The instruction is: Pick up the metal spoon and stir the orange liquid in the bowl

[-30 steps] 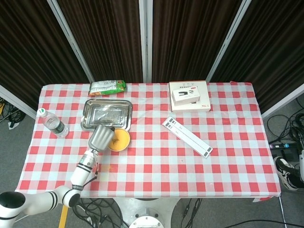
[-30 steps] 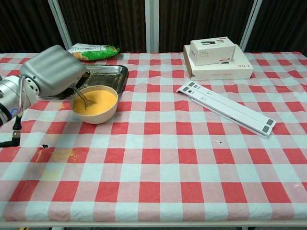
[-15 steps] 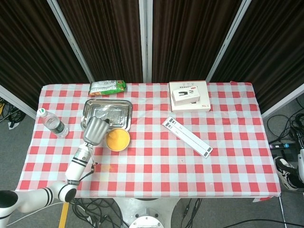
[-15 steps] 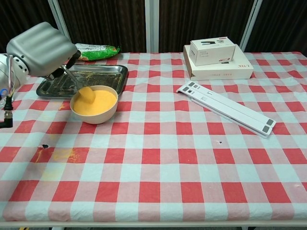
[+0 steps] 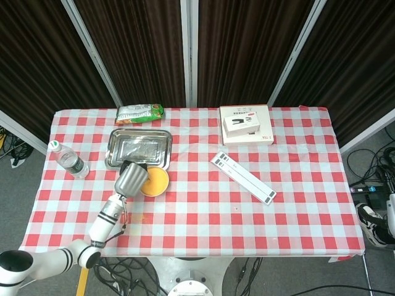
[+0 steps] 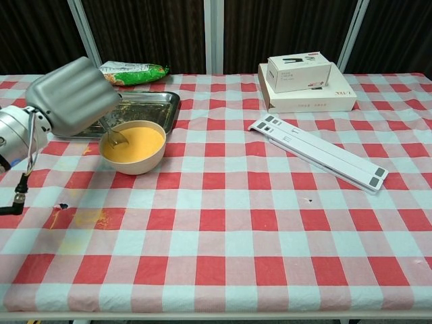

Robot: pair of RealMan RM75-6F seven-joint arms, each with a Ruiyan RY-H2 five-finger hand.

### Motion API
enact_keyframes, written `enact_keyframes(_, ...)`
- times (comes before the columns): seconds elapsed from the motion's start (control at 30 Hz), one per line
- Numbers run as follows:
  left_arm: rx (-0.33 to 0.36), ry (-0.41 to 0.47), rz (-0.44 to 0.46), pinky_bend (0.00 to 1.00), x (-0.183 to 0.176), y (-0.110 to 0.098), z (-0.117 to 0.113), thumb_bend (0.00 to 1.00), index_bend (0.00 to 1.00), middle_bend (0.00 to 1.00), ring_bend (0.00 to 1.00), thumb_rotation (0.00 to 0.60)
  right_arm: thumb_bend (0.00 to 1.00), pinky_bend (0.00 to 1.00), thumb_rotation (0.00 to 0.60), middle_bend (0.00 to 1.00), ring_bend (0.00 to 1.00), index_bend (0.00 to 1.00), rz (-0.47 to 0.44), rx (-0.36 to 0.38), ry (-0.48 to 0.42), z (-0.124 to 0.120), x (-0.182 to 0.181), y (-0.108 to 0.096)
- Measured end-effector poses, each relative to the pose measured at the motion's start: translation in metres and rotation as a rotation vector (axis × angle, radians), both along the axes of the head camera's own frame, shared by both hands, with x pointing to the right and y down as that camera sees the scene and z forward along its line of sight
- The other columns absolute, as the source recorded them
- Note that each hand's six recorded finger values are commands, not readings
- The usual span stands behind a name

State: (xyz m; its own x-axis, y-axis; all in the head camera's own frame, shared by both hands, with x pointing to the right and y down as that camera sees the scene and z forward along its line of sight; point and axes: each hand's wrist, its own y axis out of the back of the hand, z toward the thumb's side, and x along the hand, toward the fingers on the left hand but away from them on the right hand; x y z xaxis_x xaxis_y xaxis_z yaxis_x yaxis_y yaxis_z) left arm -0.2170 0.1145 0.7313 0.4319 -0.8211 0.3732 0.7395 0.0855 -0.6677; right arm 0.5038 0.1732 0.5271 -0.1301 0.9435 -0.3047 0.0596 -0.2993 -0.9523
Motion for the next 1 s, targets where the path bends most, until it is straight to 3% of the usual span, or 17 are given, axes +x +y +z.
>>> enact_keyframes(0.27, -0.101, 0.112, -0.117, 1.00, 0.000, 0.001, 0.004, 0.44, 0.67, 1.00, 0.98, 0.600, 0.05, 0.10, 0.600, 0.16, 0.01, 0.08, 0.007, 0.002, -0.003, 0.000, 0.002, 0.001)
enact_keyframes(0.5, -0.208, 0.265, -0.300, 1.00, -0.010, -0.012, 0.002, 0.44, 0.67, 1.00, 0.97, 0.600, 0.05, 0.10, 0.600, 0.16, 0.01, 0.08, 0.008, 0.006, -0.002, -0.001, 0.003, -0.001)
enact_keyframes(0.73, -0.178, 0.289, -0.358, 1.00, -0.023, -0.031, -0.012, 0.44, 0.67, 1.00, 0.97, 0.600, 0.05, 0.10, 0.600, 0.16, 0.01, 0.08, 0.004, 0.007, -0.004, -0.001, 0.001, -0.001)
enact_keyframes(1.0, -0.090, 0.204, -0.247, 1.00, -0.016, -0.033, -0.023, 0.44, 0.67, 1.00, 0.97, 0.600, 0.05, 0.10, 0.600, 0.16, 0.01, 0.08, 0.006, 0.009, -0.003, -0.003, 0.001, 0.000)
